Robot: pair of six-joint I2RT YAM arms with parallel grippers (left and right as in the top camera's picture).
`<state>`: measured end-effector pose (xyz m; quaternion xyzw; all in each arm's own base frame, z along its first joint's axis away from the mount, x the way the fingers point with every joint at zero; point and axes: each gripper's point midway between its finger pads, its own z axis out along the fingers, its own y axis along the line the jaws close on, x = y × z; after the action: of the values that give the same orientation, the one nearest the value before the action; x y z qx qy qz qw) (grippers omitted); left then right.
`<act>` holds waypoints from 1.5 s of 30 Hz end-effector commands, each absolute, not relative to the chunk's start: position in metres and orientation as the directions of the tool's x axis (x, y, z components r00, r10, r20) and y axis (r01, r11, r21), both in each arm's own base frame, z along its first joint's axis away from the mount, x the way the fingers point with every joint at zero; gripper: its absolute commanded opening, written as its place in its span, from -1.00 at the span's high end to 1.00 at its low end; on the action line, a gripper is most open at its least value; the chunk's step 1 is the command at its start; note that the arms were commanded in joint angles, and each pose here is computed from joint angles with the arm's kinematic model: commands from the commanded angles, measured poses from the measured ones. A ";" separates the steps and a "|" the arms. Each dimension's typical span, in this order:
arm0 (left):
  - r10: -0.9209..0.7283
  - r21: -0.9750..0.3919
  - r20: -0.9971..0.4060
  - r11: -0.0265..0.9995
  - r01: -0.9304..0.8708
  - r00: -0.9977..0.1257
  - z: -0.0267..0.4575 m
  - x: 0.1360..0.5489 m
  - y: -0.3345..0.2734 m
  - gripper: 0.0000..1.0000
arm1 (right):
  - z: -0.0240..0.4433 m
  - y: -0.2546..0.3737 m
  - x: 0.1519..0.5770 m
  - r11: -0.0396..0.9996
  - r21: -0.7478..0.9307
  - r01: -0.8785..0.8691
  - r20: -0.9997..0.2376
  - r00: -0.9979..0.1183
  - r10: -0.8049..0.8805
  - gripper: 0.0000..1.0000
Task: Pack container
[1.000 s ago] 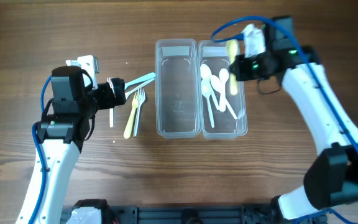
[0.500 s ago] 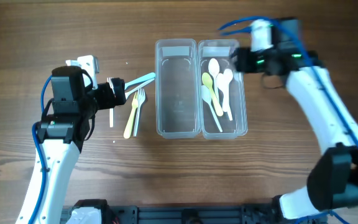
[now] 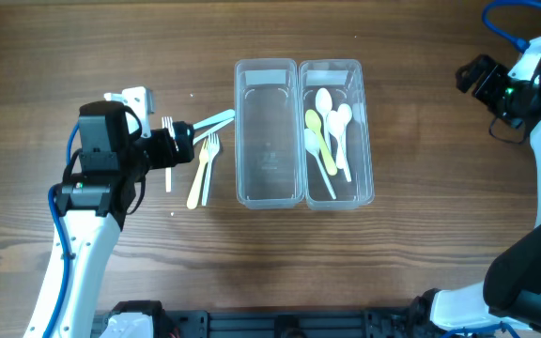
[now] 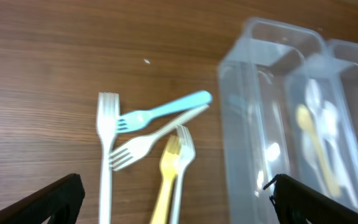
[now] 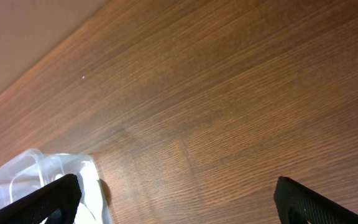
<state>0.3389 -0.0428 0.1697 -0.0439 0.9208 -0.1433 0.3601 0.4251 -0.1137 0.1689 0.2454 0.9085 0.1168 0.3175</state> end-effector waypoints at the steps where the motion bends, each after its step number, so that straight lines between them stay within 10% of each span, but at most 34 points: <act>1: -0.168 -0.385 -0.647 0.914 0.130 -0.744 0.183 0.337 -0.066 -1.00 | 0.180 -0.110 0.426 0.845 0.393 0.364 -0.525 -0.666 0.531 -1.00; 6: -0.170 -0.363 -0.638 0.926 0.099 -0.751 0.177 0.338 -0.060 -0.58 | 0.180 -0.110 0.425 0.846 0.391 0.362 -0.525 -0.667 0.528 -0.99; 15: -0.185 -0.100 -0.488 0.983 -0.156 -0.853 0.126 0.337 -0.004 -0.72 | 0.180 -0.110 0.425 0.846 0.391 0.362 -0.525 -0.667 0.528 -1.00; 26: 0.042 0.010 -0.128 0.999 0.041 -0.991 0.040 0.361 -0.002 -0.62 | 0.180 -0.110 0.425 0.846 0.391 0.361 -0.526 -0.667 0.528 -1.00; 36: 0.173 0.029 -0.139 0.985 0.170 -0.975 0.024 0.373 -0.002 -0.17 | 0.180 -0.110 0.425 0.846 0.391 0.362 -0.525 -0.667 0.528 -0.99; 45: 0.168 0.025 -0.118 0.986 0.166 -0.979 0.004 0.360 -0.002 -0.23 | 0.180 -0.110 0.425 0.846 0.391 0.362 -0.525 -0.667 0.528 -0.99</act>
<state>0.3735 -0.0043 0.0208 0.0750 0.9938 0.0066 0.0817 0.4232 -0.1121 0.1675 0.2459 0.9098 0.1197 0.3123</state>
